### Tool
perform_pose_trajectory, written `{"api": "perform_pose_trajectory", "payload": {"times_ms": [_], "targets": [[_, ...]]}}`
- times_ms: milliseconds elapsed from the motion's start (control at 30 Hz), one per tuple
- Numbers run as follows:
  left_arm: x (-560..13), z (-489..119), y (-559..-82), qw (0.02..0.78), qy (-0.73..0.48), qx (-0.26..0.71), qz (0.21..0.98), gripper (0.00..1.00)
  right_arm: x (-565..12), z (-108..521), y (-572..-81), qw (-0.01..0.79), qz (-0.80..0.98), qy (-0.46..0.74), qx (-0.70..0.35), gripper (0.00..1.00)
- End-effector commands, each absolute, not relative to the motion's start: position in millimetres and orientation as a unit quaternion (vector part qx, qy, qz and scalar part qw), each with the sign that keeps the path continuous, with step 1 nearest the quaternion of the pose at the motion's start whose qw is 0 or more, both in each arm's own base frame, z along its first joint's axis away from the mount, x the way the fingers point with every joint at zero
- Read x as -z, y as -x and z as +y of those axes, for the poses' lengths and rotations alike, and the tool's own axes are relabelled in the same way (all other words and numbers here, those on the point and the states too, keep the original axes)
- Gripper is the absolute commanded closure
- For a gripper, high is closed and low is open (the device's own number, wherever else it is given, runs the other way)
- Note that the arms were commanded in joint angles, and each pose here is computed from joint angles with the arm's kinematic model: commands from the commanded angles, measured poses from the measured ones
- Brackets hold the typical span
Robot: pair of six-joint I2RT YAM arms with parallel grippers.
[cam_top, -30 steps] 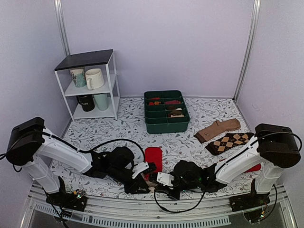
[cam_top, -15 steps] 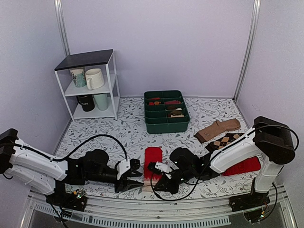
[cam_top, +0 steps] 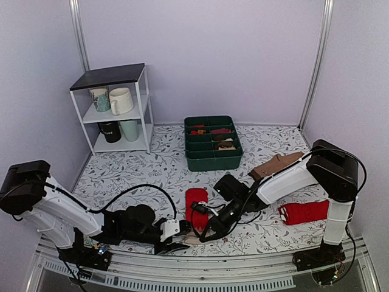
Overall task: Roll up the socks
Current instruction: Roll a pair of socks at the center of the board.
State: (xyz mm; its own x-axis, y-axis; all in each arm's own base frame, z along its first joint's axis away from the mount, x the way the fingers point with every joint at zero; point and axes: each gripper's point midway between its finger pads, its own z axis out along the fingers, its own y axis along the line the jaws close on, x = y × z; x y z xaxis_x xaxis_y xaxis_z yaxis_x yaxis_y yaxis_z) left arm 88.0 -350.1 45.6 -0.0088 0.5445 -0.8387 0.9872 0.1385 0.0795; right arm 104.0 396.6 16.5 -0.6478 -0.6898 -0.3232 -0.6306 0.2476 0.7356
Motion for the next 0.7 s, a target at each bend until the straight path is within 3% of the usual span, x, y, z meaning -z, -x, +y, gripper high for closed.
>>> {"api": "perform_pose_trajectory", "payload": {"times_ms": [0, 300, 467, 667], "targets": [[-49.5, -368.4, -86.3, 0.407, -0.600, 0.284, 0.628, 0.51, 43.6, 338.8, -81.4, 0.147, -0.855, -0.359, 0.344, 0.99], [-38.2, -375.6, -90.1, 0.404, -0.606, 0.267, 0.632, 0.55, 44.2, 337.7, -78.2, 0.158, -0.850, -0.360, 0.350, 0.99], [-35.5, -379.2, -84.9, 0.392, -0.610, 0.280, 0.629, 0.74, 44.4, 338.5, -78.8, 0.162, -0.849, -0.356, 0.355, 0.99], [-26.2, -379.9, -81.3, 0.372, -0.617, 0.280, 0.634, 0.87, 44.9, 341.3, -79.0, 0.165, -0.848, -0.352, 0.360, 0.99]]}}
